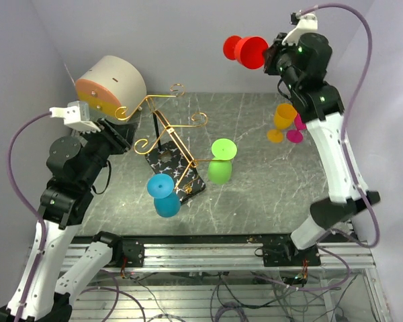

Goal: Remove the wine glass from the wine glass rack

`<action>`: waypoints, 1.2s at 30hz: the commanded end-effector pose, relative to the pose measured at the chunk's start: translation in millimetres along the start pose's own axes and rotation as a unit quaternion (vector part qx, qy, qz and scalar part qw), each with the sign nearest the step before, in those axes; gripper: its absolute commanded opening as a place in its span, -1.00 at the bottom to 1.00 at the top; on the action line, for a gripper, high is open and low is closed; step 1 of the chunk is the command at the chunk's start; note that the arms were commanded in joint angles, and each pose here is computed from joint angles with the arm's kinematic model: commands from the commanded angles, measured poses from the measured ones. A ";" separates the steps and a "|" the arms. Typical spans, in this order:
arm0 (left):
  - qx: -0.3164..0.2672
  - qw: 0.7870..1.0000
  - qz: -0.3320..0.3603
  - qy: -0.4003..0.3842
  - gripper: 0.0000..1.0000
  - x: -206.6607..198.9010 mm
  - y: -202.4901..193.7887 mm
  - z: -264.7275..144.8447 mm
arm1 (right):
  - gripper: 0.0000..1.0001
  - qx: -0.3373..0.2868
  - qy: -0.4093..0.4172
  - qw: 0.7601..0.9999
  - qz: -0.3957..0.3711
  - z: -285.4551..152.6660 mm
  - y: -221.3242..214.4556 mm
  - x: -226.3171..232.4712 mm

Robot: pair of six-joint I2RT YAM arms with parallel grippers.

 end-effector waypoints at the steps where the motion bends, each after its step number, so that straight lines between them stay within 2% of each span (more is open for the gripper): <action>1: -0.041 0.997 0.042 0.053 -0.05 15.6 13.0 -14.2 | -1.00 0.109 -0.058 0.992 0.022 41.9 -58.0 -50.0; 6: -0.052 0.992 0.065 0.090 -0.06 33.3 7.3 -18.9 | -1.00 0.215 -0.072 0.972 0.053 73.6 -119.3 -80.9; 14: -0.038 0.987 0.085 0.128 -0.06 58.2 -14.0 -14.5 | -1.00 0.352 -0.115 0.928 0.051 81.2 -197.7 -108.3; 26: -0.039 0.983 0.085 0.159 -0.08 76.6 -28.3 -21.0 | -1.00 0.429 -0.152 0.890 0.032 80.0 -252.8 -129.9; 36: -0.044 0.980 0.085 0.175 -0.08 85.5 -34.1 -28.7 | -1.00 0.459 -0.147 0.875 0.034 80.7 -285.3 -130.2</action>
Point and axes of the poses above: each gripper's point midway between its finger pads, its own z axis out along the fingers, its own x axis along the line the jaws close on, y = z × x, the point moved 5 cm from there along -z, back along the fingers, and after that the axes turned 6 degrees about -z, right-handed, at the moved point
